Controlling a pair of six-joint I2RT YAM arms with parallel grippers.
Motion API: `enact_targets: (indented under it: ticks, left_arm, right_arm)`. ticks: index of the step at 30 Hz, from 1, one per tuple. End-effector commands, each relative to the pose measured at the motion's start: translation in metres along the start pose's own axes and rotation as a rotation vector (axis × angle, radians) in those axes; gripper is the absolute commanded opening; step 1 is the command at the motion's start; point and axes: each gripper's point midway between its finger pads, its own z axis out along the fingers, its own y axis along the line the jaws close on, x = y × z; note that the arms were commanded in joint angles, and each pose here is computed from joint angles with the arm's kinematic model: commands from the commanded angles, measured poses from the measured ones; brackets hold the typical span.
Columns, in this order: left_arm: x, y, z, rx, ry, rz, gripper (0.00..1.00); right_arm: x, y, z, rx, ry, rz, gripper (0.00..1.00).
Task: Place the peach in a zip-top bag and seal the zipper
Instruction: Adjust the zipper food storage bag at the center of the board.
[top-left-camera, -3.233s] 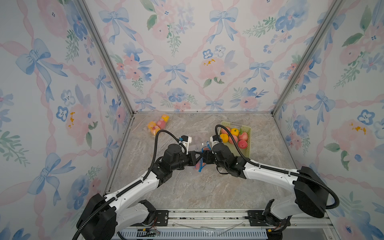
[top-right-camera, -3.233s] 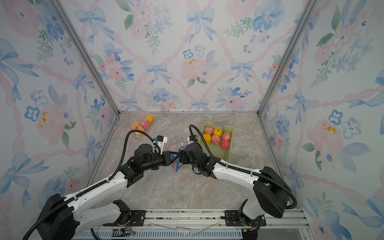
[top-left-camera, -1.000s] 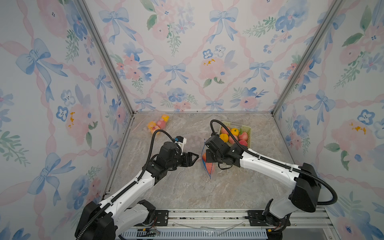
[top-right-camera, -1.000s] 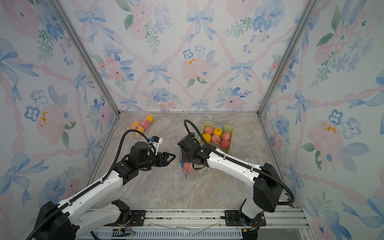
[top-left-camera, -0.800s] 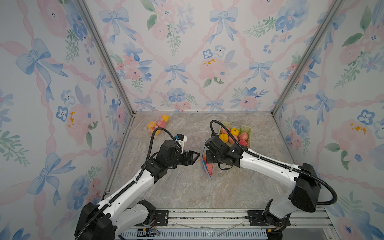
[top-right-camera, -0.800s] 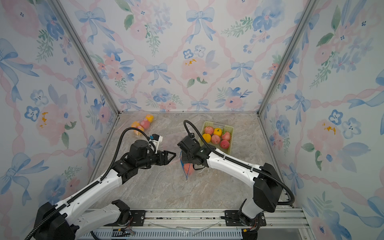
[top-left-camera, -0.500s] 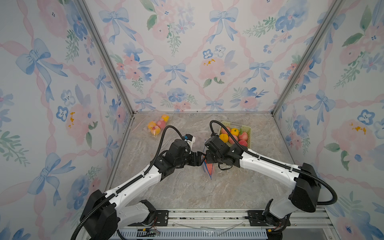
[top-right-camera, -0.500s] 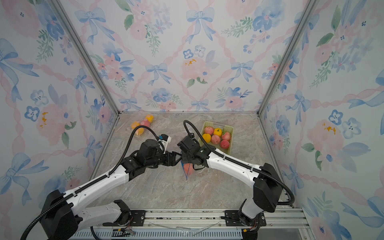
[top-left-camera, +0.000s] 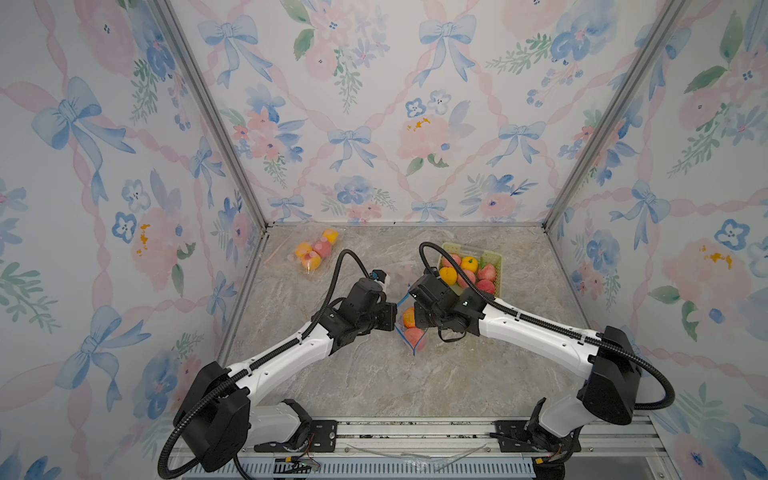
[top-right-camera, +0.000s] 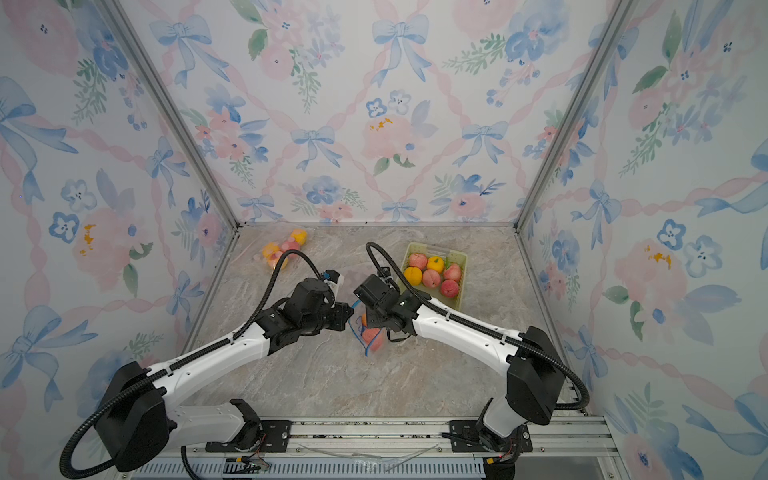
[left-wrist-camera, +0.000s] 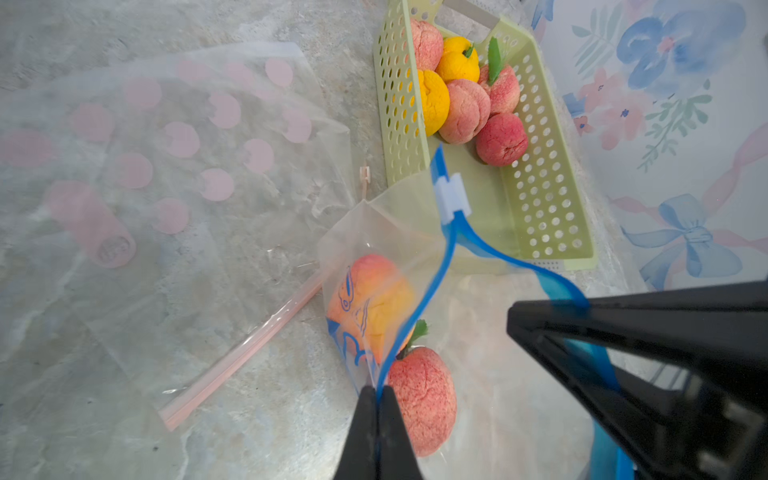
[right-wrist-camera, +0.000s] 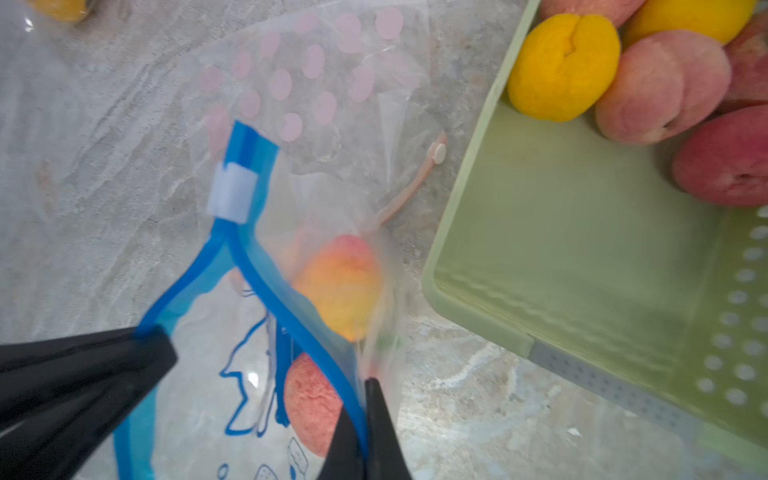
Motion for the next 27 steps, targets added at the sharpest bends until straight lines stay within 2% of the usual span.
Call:
enact_targets:
  ticks: [1, 10, 11, 16, 18, 22, 27]
  left_arm:
    - [-0.013, 0.002, -0.018, -0.046, -0.040, 0.050, 0.00]
    - [-0.012, 0.004, -0.027, -0.050, -0.043, 0.053, 0.00]
    - [-0.013, 0.004, -0.027, -0.048, -0.046, 0.053, 0.00]
    - [-0.016, 0.001, -0.024, -0.038, -0.039, 0.063, 0.00]
    - [-0.015, 0.001, -0.022, -0.037, -0.030, 0.064, 0.00]
    - [-0.016, 0.002, -0.021, -0.038, -0.028, 0.063, 0.00]
    - [-0.017, 0.005, -0.023, -0.038, -0.028, 0.056, 0.00]
  right_arm:
    - [-0.004, -0.018, -0.014, 0.105, -0.019, -0.032, 0.04]
    - [-0.002, -0.012, -0.006, 0.109, 0.012, -0.055, 0.09]
    - [-0.001, -0.008, -0.004, 0.092, 0.019, -0.060, 0.12]
    - [-0.004, 0.026, -0.003, -0.086, 0.033, -0.068, 0.40]
    - [-0.010, 0.035, -0.008, -0.143, 0.032, -0.071, 0.46]
    - [-0.028, 0.040, -0.024, -0.235, 0.010, -0.073, 0.53]
    - [-0.060, 0.013, -0.036, -0.243, -0.036, -0.014, 0.55]
